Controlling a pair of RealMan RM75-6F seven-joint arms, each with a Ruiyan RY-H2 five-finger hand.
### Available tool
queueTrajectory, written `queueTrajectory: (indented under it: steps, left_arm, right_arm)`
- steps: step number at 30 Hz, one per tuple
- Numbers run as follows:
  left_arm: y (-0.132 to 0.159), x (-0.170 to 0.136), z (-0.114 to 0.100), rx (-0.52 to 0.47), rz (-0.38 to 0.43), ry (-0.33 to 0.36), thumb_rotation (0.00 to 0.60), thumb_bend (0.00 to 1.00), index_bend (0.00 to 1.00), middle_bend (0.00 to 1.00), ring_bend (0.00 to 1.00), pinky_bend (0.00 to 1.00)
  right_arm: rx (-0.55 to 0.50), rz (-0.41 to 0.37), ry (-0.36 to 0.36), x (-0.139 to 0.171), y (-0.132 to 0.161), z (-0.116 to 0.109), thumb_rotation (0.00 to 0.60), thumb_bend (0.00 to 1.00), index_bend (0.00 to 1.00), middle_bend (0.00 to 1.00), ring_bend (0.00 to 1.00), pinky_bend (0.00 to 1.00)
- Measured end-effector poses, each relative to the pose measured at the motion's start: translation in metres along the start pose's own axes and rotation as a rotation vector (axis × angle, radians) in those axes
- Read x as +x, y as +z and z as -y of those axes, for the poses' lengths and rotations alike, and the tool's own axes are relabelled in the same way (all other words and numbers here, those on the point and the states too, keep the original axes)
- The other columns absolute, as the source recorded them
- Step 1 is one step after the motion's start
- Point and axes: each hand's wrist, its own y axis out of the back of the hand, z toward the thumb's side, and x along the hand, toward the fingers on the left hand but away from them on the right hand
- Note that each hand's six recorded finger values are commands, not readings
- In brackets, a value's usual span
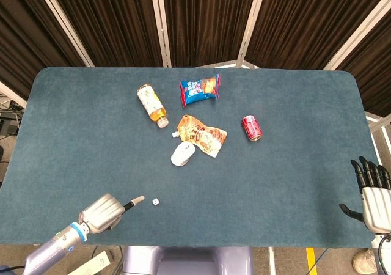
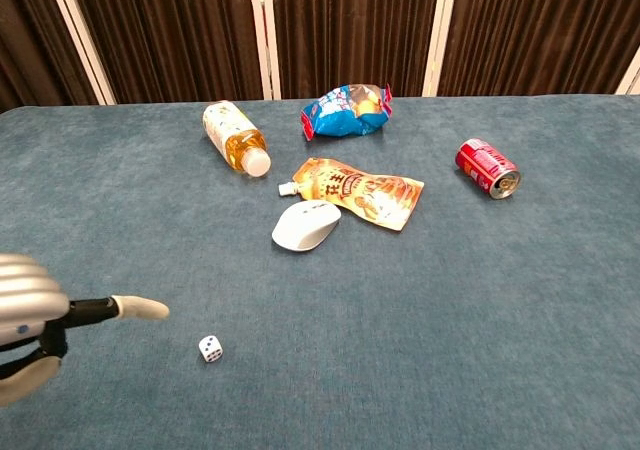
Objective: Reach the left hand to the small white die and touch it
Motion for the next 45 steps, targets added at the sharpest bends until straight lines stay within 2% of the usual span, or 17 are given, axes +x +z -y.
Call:
queueTrajectory:
  steps: [16, 30, 45]
  left_arm:
    - [0.022, 0.033, 0.002, -0.005, 0.039, -0.041, 0.600, 0.74, 0.00, 0.81, 0.87, 0.86]
    - [0.030, 0.037, 0.006, -0.009, 0.049, -0.061, 0.600, 0.74, 0.00, 0.81, 0.87, 0.86]
    - [0.019, 0.031, 0.017, -0.029, 0.016, -0.096, 0.600, 0.74, 0.00, 0.81, 0.87, 0.86]
  right_arm:
    - [0.004, 0.010, 0.000, -0.001, -0.004, -0.001, 0.600, 0.02, 0.00, 0.00, 0.00, 0.00]
    - [0.004, 0.010, 0.000, -0.001, -0.004, -0.001, 0.600, 0.02, 0.00, 0.00, 0.00, 0.00]
    - [0.010, 0.006, 0.005, 0.000, -0.003, 0.001, 0.600, 0.02, 0.00, 0.00, 0.00, 0.00]
